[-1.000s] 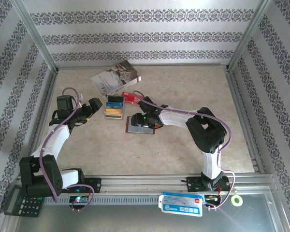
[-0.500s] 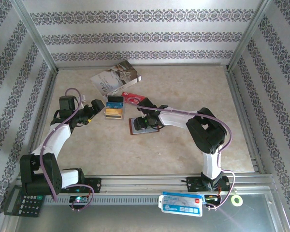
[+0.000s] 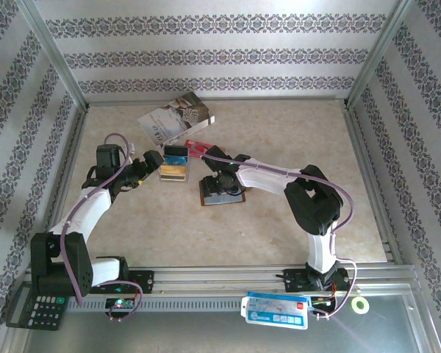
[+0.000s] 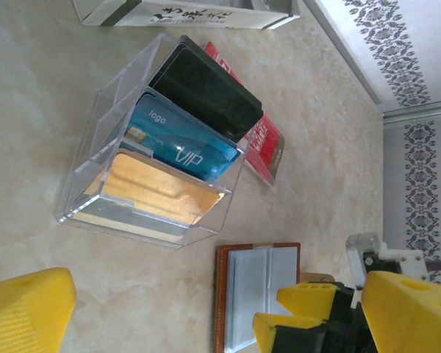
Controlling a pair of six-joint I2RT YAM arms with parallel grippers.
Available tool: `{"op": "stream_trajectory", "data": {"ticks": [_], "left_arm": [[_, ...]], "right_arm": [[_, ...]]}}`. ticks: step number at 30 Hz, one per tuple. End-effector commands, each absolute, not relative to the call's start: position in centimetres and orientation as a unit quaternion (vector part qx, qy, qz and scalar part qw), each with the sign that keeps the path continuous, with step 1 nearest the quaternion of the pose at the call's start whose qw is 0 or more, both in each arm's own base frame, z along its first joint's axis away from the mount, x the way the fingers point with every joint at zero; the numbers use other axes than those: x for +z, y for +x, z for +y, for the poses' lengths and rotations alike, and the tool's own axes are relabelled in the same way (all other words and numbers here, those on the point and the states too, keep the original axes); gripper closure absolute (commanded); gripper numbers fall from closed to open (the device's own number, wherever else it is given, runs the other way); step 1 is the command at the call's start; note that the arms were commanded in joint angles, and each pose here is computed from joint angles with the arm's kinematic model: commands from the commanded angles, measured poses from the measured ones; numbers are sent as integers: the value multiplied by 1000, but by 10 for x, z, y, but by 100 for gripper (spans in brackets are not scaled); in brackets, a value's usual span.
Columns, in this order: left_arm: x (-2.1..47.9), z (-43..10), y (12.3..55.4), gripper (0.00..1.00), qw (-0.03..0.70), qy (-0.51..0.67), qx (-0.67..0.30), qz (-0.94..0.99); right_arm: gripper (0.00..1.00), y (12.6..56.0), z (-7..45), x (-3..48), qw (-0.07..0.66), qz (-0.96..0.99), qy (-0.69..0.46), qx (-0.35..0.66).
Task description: Take the credit cards out of the card holder
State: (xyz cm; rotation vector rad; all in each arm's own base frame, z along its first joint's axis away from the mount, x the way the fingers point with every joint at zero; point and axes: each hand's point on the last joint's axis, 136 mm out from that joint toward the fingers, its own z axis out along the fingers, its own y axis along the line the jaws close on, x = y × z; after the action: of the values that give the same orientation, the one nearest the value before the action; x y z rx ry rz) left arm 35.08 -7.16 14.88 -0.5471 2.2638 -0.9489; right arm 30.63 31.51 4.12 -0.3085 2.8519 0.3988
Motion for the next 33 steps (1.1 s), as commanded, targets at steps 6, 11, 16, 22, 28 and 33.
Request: {"op": "stream_trajectory", "data": {"ticks": [6,11,16,22,28,33], "left_arm": [[150,-71,358,0,331,-209,-356,849],[148,-72,357,0,328,-205,-357,850],[146,-73,359,0,326,-207,-361,849],[143,-74,361,0,321,-208,-364,850],[143,-74,360,0,320,-206,-364,850],[142,-76,360,0,316,-206,-367,850]], "right_arm": [[30,295,306,28,90,987,-90,99],[32,293,313,23,77,986,-101,106],[34,295,308,17,78,988,-104,81],[38,290,302,2,60,990,-108,62],[42,289,299,-10,48,992,-105,54],[47,289,295,-15,44,993,-98,53]]}}
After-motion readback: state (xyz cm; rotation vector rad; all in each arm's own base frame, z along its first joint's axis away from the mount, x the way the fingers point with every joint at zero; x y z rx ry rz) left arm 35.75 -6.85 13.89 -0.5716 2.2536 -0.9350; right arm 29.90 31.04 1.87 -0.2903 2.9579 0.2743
